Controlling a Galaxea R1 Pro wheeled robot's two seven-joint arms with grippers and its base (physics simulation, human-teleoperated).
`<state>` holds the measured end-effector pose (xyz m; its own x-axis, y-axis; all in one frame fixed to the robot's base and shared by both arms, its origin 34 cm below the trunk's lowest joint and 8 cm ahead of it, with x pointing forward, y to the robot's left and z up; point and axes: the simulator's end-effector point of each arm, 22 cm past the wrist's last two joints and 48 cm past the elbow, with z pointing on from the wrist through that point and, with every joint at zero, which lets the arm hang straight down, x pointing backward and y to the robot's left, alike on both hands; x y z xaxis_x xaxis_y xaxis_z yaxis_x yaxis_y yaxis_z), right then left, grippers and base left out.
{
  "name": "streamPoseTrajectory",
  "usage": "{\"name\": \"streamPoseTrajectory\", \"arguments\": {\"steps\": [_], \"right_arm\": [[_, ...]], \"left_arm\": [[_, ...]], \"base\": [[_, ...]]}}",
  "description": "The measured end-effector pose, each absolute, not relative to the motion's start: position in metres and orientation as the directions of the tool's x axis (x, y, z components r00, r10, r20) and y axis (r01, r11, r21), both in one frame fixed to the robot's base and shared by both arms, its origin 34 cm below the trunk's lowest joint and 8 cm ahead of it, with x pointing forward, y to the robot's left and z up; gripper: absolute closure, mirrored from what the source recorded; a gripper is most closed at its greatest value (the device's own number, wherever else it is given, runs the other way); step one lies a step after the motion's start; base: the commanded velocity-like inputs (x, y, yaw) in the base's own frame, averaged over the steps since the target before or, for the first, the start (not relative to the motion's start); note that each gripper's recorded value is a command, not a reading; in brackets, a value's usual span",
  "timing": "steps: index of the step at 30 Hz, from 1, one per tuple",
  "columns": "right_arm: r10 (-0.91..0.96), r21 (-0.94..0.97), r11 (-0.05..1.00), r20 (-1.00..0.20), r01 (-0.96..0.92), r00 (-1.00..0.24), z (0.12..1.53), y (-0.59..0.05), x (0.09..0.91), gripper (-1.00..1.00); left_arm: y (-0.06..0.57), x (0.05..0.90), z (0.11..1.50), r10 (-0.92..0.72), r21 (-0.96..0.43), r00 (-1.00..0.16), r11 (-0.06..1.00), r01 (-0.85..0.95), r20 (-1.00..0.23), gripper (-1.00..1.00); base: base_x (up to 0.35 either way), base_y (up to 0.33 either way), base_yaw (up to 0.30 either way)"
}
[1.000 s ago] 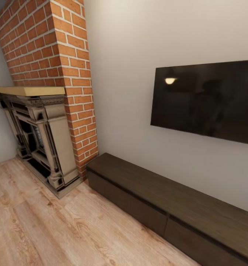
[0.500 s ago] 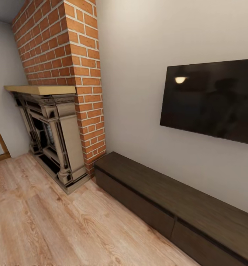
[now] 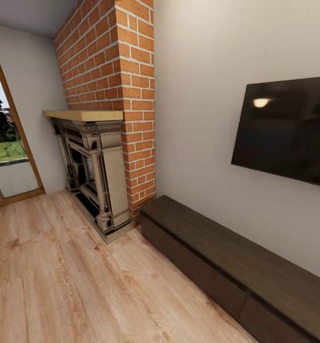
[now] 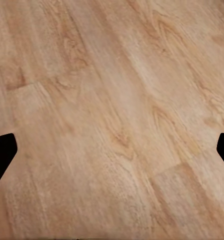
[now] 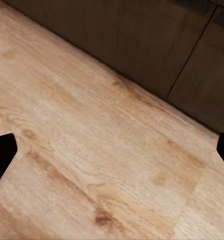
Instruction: Turn on the radio receiver that's on the table in the living room.
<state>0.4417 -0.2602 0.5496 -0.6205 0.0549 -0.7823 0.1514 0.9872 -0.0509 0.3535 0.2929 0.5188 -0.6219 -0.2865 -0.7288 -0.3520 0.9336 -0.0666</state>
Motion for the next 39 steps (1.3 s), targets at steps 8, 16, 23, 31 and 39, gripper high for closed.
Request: {"name": "streamPoseTrajectory", "arguments": {"steps": [8,16,23,31,39], "right_arm": [[0.059,-0.049,0.987,-0.782,0.155,-0.621,0.5495,-0.2607,0.4415,-1.00],[0.059,-0.049,0.987,-0.781,0.156,-0.622,0.5490,-0.2607,0.4410,-1.00],[0.059,-0.050,0.987,-0.779,0.156,-0.624,0.5482,-0.2607,0.4403,-1.00],[0.060,-0.050,0.986,-0.777,0.157,-0.626,0.5473,-0.2610,0.4395,-1.00],[0.059,-0.050,0.987,-0.776,0.156,-0.628,0.5465,-0.2608,0.4388,-1.00]], "left_arm": [[0.2937,0.3534,0.5189,-0.287,-0.066,-0.621,0.933,-0.354,-0.729,-1.00],[0.3019,0.3505,0.5186,-0.307,-0.063,-0.612,0.920,-0.386,-0.729,-1.00],[0.3027,0.3494,0.5180,-0.308,-0.062,-0.613,0.919,-0.389,-0.727,-1.00],[0.3027,0.3482,0.5173,-0.309,-0.060,-0.616,0.919,-0.389,-0.725,-1.00],[0.3021,0.3475,0.5167,-0.309,-0.060,-0.618,0.919,-0.389,-0.723,-1.00]], "base": [[0.000,0.000,0.295],[0.000,0.000,0.295],[0.000,0.000,0.295],[0.000,0.000,0.295],[0.000,0.000,0.295]]}}
